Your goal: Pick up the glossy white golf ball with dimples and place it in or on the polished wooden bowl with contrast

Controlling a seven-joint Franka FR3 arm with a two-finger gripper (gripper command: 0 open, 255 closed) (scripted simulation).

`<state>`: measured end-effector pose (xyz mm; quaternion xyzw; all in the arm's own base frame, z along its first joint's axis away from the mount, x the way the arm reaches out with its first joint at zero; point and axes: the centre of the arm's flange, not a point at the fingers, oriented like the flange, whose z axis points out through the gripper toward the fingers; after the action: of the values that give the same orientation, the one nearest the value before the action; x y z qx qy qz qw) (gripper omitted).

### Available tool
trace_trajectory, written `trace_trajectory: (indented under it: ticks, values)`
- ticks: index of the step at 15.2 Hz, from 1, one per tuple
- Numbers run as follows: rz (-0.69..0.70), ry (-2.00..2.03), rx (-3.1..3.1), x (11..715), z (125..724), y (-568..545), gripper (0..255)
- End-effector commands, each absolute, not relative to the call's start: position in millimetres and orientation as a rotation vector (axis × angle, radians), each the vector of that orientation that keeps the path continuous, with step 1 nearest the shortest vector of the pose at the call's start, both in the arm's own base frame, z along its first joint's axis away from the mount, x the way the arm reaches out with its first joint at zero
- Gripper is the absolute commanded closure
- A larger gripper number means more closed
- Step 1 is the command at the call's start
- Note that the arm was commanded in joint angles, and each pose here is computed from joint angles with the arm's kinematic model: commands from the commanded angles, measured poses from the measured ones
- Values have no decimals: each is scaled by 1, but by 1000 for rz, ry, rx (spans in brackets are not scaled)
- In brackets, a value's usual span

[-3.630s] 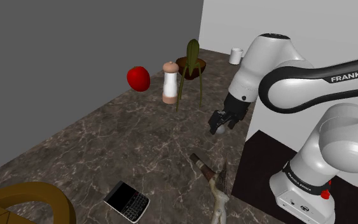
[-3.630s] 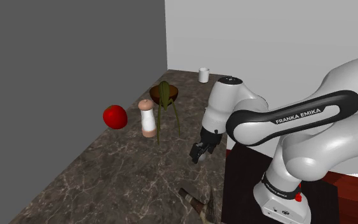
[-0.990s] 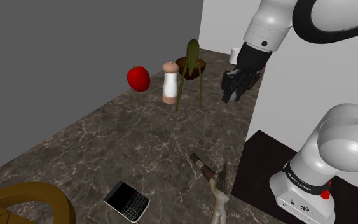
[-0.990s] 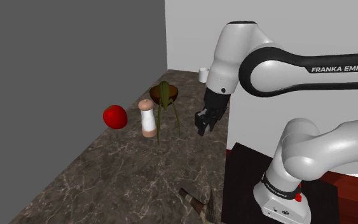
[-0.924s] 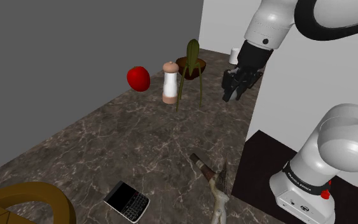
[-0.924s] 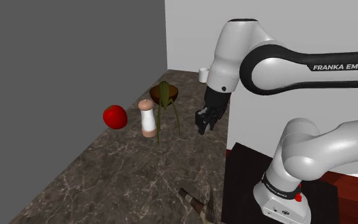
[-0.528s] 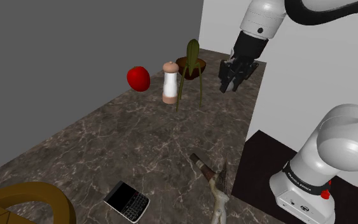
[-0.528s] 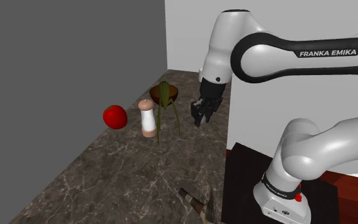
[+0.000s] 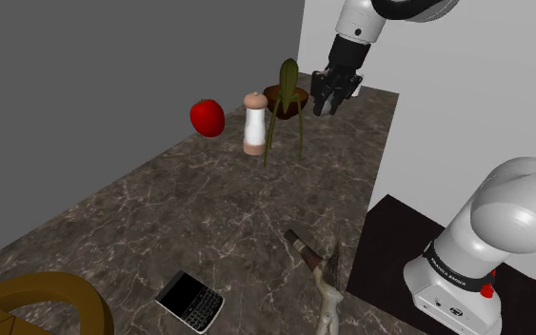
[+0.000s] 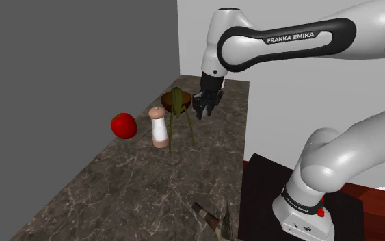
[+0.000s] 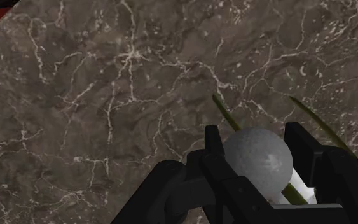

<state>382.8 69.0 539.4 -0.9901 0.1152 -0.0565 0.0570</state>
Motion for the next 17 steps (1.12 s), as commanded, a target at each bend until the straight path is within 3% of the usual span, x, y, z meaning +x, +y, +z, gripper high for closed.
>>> trace_trajectory:
  ticks: [1, 17]
  values:
    - [-171, 349, -3003, 404, 538, 54, 255]
    - [-171, 349, -3003, 586, 539, -53, 255]
